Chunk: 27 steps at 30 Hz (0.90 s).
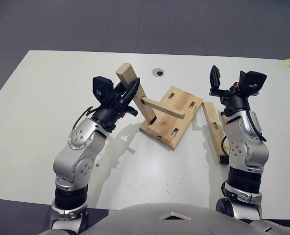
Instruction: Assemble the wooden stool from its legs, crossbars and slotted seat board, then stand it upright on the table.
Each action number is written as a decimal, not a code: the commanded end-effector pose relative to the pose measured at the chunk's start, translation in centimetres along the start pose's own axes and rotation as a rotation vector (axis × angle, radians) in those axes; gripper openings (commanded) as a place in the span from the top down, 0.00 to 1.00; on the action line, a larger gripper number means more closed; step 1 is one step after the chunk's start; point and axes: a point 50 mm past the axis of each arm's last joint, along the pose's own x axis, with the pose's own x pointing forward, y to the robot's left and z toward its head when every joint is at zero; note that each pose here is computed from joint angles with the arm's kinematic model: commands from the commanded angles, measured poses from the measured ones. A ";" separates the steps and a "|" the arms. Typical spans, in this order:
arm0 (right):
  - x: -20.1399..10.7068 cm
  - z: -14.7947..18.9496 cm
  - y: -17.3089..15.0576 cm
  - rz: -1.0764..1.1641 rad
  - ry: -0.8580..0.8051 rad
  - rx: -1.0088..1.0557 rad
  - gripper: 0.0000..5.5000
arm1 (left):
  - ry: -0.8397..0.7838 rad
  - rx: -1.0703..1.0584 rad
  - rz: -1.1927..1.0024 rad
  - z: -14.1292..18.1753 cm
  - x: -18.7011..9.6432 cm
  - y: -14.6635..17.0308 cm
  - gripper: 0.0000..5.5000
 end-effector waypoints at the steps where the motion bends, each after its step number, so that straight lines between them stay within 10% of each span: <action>1: 0.1 0.5 0.2 -0.003 -0.025 -0.005 0.02 | 0.293 0.115 0.003 -3.3 -1.5 0.7 0.81; 12: 0.3 0.5 0.0 -0.017 -0.024 -0.014 0.02 | 0.495 -0.155 0.244 -8.7 -3.0 2.6 0.81; 22: 0.5 0.3 -0.2 -0.019 -0.012 -0.025 0.02 | 0.316 -0.075 0.188 -3.8 -0.8 2.9 0.81; 27: 0.5 -0.1 0.0 -0.001 0.004 -0.019 0.02 | 0.091 -0.112 0.209 -1.0 0.7 2.9 0.64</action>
